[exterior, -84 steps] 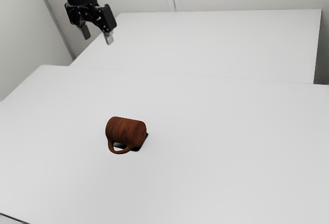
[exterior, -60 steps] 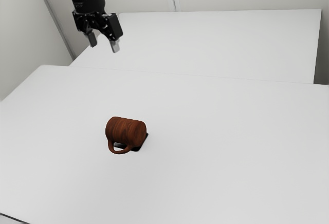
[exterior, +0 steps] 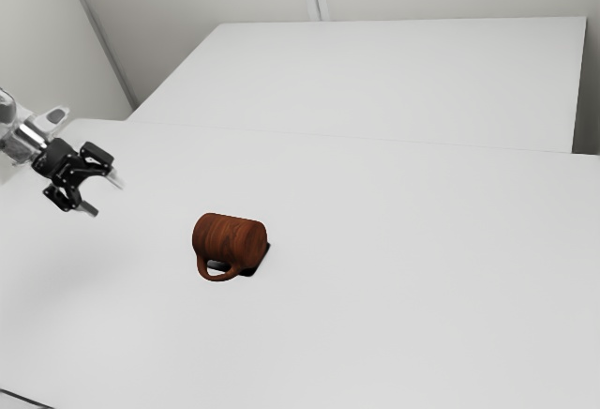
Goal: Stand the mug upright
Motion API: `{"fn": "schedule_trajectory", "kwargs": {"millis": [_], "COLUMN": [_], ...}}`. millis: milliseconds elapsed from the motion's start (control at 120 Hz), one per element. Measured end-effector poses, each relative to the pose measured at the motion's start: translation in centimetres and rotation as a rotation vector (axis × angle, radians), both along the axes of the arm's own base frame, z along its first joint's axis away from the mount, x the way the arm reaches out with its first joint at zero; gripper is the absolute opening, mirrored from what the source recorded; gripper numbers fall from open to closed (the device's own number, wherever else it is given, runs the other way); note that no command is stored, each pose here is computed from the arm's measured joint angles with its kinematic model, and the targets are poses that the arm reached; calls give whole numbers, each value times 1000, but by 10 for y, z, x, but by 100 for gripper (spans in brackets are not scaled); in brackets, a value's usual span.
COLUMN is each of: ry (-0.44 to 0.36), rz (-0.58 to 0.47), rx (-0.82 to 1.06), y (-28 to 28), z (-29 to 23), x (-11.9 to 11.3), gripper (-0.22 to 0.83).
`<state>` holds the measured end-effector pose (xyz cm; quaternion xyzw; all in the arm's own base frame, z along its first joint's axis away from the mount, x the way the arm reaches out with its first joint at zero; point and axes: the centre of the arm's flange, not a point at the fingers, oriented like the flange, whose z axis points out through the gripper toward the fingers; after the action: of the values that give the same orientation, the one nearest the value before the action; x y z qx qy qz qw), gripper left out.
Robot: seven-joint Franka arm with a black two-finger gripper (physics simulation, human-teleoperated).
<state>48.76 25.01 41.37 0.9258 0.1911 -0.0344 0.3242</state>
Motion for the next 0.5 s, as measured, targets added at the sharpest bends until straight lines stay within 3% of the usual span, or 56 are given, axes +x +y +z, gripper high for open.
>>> {"fn": "schedule_trajectory", "kwargs": {"millis": [92,283,500], "ry": [-92,-190,-290], "rz": [-23,75,45], "rx": [-108,-279,-343], "y": [-30,-24,-35], "z": [-21,-90,-121], "x": [19,-4,-5], "gripper": [61,61,62]}}
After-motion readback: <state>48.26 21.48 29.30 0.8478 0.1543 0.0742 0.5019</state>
